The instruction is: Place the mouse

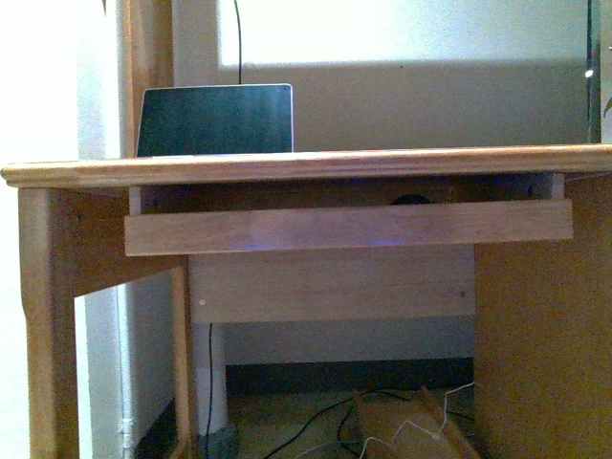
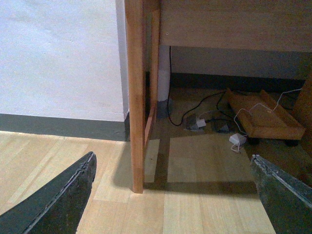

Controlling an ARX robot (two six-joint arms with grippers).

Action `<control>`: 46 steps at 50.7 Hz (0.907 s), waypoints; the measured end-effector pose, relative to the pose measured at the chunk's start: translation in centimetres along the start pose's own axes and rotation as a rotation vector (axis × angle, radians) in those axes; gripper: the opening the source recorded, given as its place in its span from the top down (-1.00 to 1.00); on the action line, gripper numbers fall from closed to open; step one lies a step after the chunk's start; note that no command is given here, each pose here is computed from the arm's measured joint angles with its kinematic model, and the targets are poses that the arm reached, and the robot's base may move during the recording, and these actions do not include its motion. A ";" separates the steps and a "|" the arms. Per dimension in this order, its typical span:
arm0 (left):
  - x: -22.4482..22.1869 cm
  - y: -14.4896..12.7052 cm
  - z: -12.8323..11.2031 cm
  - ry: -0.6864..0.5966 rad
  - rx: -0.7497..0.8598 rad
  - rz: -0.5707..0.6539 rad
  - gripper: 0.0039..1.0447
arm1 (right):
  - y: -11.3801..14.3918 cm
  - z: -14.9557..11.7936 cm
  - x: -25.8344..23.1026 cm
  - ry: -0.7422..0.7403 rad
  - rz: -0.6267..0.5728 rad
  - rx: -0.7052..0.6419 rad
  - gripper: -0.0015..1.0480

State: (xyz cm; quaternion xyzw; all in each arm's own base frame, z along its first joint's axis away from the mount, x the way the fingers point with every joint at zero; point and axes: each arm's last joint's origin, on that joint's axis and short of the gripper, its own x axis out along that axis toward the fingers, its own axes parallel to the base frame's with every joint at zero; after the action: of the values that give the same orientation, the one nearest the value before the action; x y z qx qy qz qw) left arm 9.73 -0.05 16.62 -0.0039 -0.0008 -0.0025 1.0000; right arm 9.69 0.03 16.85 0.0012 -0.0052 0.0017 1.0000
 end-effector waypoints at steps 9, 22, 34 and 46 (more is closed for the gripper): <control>0.0 0.0 0.0 0.000 0.000 0.000 -0.86 | 0.0 0.0 0.0 0.000 -0.002 0.000 -0.86; 0.0 0.0 0.0 0.000 0.000 0.000 -0.86 | 0.0 0.0 0.0 0.000 -0.001 0.000 -0.86; 0.0 0.0 0.0 0.000 0.000 0.000 -0.86 | 0.0 0.0 0.0 0.000 -0.001 0.000 -0.86; 0.0 0.0 0.0 0.000 0.000 0.000 -0.86 | 0.0 0.0 0.0 0.000 -0.001 0.000 -0.86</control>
State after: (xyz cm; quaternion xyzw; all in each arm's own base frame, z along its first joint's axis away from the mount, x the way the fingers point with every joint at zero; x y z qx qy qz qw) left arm 9.73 -0.05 16.62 -0.0039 -0.0010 -0.0025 1.0000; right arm 9.69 0.02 16.85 0.0014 -0.0052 0.0012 1.0000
